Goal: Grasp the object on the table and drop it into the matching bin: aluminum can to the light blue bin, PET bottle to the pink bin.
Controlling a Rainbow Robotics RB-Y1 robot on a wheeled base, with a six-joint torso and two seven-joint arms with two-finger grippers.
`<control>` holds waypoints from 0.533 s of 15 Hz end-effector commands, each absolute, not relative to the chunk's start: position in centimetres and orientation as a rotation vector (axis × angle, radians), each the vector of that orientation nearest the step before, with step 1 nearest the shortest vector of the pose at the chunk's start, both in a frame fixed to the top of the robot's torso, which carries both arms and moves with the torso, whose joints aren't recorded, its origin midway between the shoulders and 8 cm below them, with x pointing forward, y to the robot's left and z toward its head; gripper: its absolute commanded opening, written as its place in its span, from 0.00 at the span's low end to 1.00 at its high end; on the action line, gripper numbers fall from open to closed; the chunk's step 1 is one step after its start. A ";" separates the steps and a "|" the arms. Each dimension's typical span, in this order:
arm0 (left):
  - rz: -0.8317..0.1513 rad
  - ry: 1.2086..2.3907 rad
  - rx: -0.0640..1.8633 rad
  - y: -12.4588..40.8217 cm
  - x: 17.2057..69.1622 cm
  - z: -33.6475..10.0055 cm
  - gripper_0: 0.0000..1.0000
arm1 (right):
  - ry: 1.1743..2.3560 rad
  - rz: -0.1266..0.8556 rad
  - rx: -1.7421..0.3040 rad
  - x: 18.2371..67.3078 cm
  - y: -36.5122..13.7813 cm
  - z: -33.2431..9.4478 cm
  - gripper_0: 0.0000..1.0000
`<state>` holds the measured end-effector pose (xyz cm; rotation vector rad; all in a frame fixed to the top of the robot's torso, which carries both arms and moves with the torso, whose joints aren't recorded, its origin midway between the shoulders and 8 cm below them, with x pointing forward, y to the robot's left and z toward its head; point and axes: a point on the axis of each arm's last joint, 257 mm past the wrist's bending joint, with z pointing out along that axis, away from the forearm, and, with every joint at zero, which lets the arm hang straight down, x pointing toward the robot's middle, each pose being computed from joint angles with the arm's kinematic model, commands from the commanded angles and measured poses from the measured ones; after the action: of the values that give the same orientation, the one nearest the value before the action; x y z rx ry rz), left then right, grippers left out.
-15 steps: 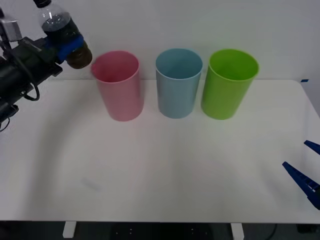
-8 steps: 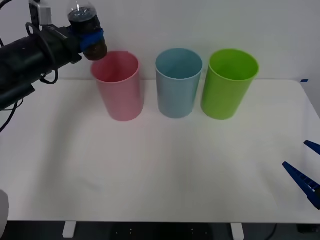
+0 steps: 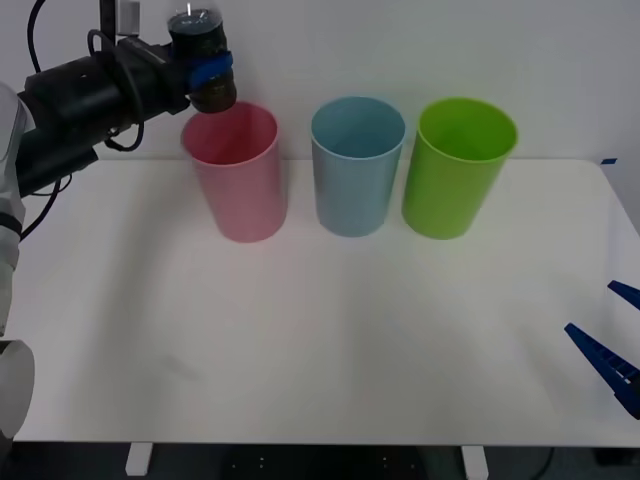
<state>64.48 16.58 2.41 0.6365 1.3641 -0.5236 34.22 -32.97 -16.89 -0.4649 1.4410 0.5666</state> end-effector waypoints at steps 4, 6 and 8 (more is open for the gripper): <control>-0.533 1.355 0.609 15.8 64.8 2.4 0.69 | 1.441 0.567 -0.465 34.2 -33.0 -16.9 1.00; -0.540 1.352 0.606 15.4 64.8 2.3 1.00 | 1.441 0.567 -0.465 34.2 -33.0 -16.9 1.00; -0.543 1.351 0.606 15.1 64.8 2.2 1.00 | 1.441 0.567 -0.465 34.2 -33.0 -16.9 1.00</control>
<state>64.78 15.20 2.26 0.6058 1.3516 -0.5422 34.23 -32.97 -16.89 -0.4649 1.4410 0.5666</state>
